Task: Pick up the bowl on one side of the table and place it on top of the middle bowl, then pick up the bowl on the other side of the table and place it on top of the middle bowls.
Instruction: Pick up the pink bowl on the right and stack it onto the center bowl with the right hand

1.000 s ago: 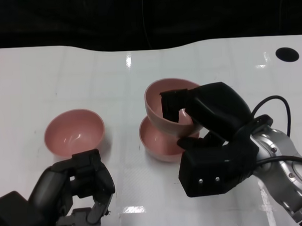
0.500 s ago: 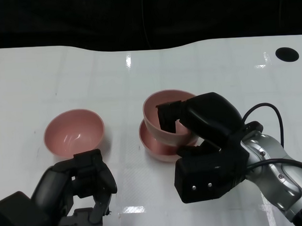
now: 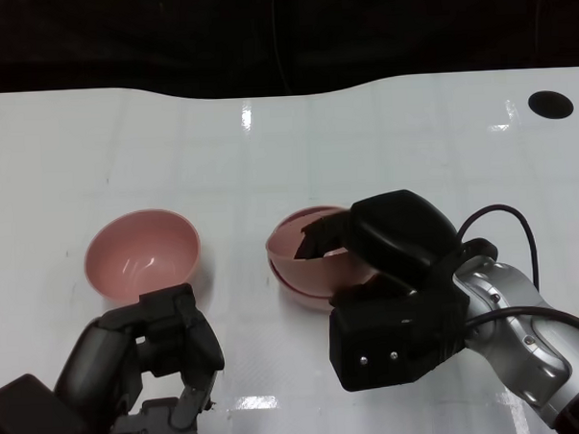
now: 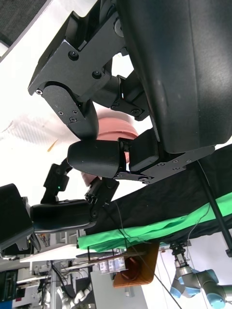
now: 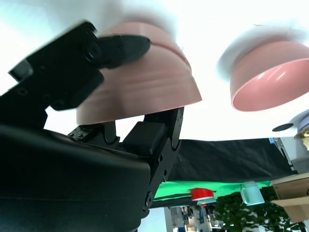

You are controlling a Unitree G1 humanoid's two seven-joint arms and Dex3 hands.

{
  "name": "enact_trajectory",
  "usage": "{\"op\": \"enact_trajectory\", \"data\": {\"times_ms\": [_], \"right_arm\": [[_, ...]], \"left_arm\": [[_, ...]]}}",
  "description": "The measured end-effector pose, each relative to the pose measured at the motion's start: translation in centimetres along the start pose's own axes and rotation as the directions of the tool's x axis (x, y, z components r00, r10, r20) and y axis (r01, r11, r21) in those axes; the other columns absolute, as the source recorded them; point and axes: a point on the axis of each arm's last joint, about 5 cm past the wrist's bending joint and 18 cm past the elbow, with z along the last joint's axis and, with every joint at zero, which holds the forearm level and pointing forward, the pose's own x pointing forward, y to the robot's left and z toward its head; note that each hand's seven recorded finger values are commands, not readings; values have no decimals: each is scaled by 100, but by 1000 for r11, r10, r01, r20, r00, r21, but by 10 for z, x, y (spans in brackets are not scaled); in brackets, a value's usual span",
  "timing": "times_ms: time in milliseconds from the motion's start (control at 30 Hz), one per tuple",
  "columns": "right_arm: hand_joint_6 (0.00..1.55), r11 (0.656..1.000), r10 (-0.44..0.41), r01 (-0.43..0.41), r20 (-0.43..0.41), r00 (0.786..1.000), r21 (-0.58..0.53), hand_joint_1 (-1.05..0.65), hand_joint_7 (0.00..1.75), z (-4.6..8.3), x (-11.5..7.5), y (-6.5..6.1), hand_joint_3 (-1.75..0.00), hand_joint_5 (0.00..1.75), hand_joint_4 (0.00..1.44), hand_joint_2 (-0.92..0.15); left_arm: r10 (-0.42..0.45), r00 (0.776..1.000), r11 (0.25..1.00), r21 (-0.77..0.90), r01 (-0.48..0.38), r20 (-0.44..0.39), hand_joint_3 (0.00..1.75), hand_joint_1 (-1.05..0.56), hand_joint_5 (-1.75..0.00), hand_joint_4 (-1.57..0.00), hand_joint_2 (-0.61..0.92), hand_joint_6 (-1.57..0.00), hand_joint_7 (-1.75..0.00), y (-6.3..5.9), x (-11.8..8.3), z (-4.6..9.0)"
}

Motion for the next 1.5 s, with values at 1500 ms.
{"op": "enact_trajectory", "data": {"times_ms": [1500], "right_arm": [[88,945,-250,273,135,959,-182,-46,6,-8,-21,41,-13,64,74,-92]], "left_arm": [[-5,1000,1000,9,5,10,126,-11,-169,-86,45,-82,-150,1,-2,0]]}}
